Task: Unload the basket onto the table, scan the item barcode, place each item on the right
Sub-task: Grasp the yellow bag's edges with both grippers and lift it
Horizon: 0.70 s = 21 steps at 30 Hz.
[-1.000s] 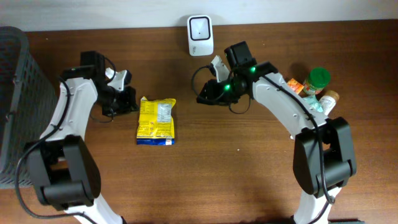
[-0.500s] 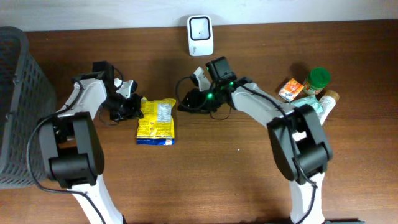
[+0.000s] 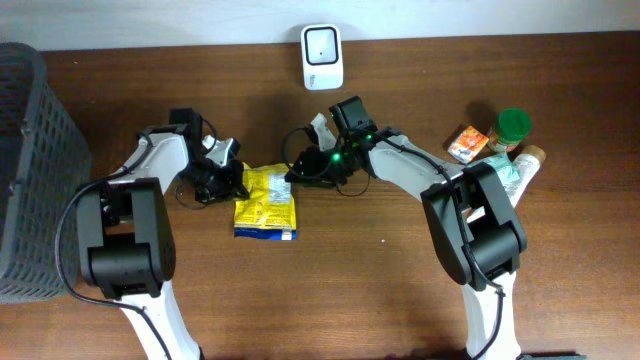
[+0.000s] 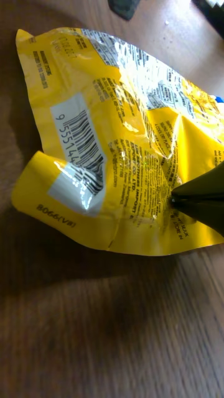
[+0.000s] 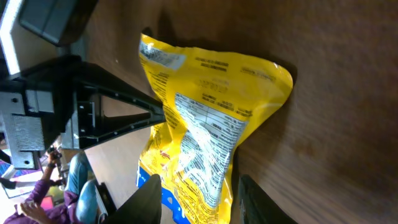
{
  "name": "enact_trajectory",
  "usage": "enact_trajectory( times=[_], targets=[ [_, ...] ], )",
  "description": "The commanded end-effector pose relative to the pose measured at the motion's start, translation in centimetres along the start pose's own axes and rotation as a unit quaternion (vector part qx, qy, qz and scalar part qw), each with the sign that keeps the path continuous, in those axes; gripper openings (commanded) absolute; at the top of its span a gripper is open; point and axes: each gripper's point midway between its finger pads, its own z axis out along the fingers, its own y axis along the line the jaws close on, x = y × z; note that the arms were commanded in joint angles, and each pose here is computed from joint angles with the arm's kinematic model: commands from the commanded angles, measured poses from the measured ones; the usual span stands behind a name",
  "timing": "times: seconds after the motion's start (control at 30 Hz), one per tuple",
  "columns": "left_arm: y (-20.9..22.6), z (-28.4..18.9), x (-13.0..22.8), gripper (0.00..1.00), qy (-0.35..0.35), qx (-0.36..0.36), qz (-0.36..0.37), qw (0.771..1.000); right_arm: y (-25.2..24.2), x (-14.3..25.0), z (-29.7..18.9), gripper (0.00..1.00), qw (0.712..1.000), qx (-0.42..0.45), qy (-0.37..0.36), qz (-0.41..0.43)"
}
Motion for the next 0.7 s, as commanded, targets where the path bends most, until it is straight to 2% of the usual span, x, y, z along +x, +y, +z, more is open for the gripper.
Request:
enact_trajectory(
  times=[0.0, 0.13, 0.3, 0.47, 0.67],
  targets=[
    [3.5, 4.0, 4.2, 0.0, 0.083, -0.057, -0.032, 0.994, -2.1, 1.4, 0.9, 0.43, 0.999, 0.039, 0.019, 0.024],
    [3.5, 4.0, 4.2, 0.0, 0.083, -0.057, -0.032, 0.994, -3.4, 2.2, 1.5, 0.47, 0.997, 0.047, 0.036, 0.043],
    [3.5, 4.0, 4.2, 0.0, 0.083, -0.057, -0.032, 0.994, -3.4, 3.7, 3.3, 0.47, 0.995, -0.009, 0.075, 0.059],
    [3.5, 4.0, 4.2, 0.0, 0.083, -0.057, -0.032, 0.994, -3.0, 4.9, 5.5, 0.47, 0.993, -0.02, 0.095, 0.067],
    [3.4, 4.0, 4.2, 0.0, 0.083, -0.056, -0.032, 0.994, -1.5, 4.3, 8.4, 0.41, 0.993, -0.041, 0.077, 0.078]
  ],
)
